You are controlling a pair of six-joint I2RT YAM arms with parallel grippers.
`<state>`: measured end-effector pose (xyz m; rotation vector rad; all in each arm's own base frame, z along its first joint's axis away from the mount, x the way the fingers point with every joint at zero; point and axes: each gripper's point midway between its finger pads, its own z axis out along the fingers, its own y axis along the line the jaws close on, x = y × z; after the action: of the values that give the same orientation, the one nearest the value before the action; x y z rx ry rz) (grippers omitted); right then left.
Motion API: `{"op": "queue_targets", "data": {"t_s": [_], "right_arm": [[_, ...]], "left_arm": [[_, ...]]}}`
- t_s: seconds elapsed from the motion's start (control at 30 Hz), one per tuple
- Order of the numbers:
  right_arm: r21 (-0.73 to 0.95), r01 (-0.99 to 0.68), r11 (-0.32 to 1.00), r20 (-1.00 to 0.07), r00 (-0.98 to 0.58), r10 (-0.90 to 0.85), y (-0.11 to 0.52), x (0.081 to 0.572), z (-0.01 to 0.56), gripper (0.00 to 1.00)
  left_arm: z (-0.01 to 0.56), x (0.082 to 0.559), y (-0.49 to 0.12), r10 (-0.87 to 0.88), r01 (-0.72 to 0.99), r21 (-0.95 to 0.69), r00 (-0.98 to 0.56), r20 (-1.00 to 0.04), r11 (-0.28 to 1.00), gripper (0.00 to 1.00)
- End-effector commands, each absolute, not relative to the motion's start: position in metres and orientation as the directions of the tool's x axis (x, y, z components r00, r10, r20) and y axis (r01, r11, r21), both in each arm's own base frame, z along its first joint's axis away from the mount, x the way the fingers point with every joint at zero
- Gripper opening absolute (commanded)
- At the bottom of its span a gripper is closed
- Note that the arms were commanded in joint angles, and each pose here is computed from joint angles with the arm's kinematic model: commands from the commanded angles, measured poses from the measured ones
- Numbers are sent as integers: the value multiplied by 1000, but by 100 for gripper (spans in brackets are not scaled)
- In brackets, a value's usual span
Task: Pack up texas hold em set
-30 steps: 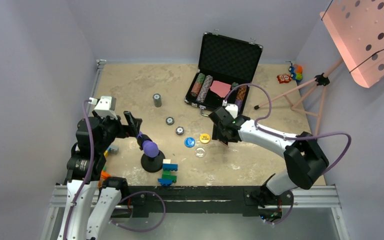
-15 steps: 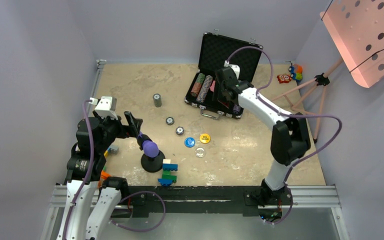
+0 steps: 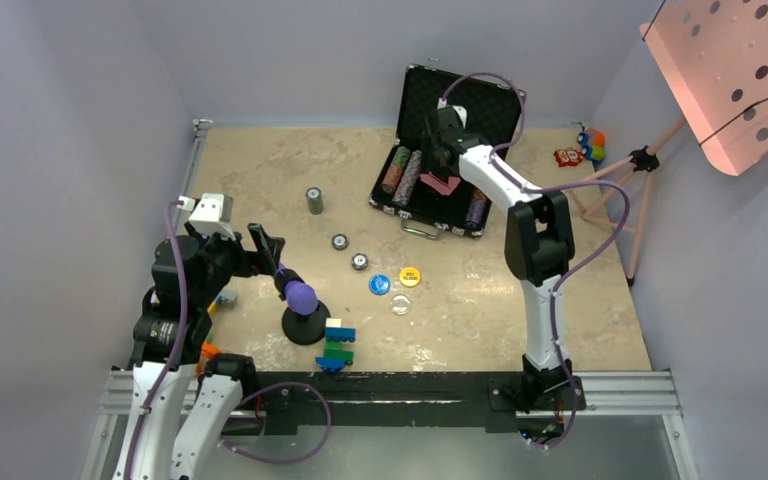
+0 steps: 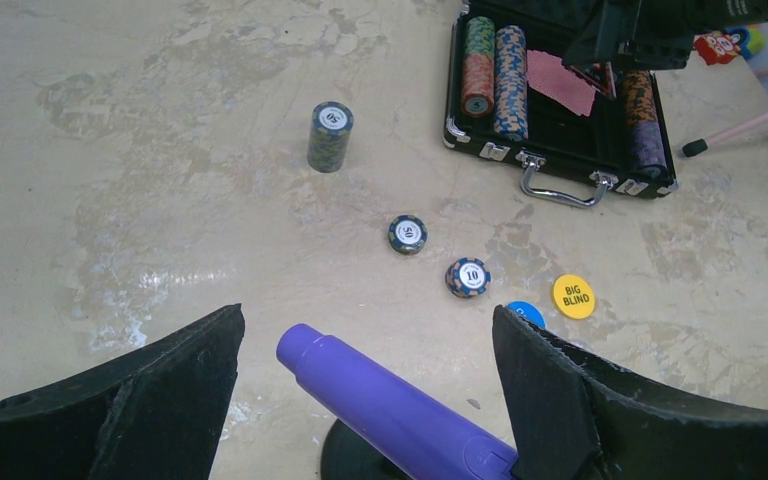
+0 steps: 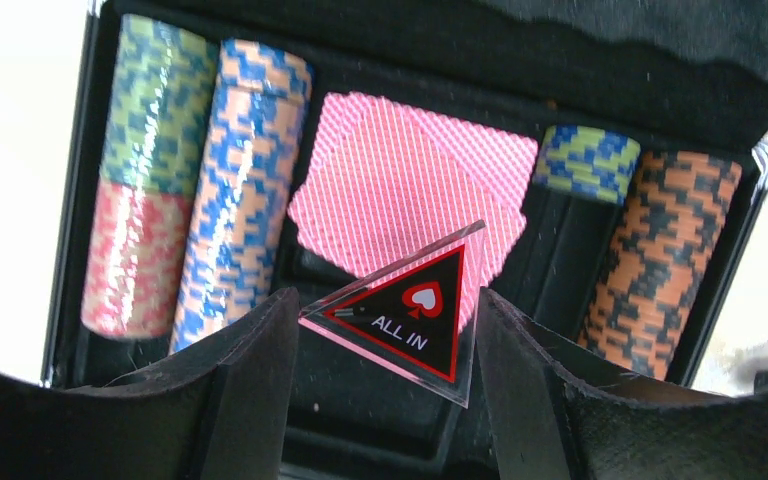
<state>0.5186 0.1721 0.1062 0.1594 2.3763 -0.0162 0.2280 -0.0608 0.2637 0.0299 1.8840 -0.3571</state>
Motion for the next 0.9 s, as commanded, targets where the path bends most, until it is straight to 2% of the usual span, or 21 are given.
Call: {"op": "queue_targets", "data": {"t_s": [0.0,0.27,0.53,0.77,0.87], "right_arm": [[34,117,993,-719,-687,105,170,546,127,48],[15,136,991,-681,-724,110,166,555,101,49],[15,131,991,-683,-723,106,167,559,100,50],[9,113,994,-678,-729,89,169,563,97,52],[17,94,995,-672,-736,81,173,563,95,56]], "left_arm": [[271,229,-62,-141,210,-212,-306,-941,955,97],[271,228,-64,-137,218,-210,-308,-941,953,97],[271,228,-65,-134,221,-208,-308,-942,953,97],[271,228,-65,-134,223,-208,-307,-942,952,97],[271,227,-65,-133,223,-208,-309,-942,952,97]]}}
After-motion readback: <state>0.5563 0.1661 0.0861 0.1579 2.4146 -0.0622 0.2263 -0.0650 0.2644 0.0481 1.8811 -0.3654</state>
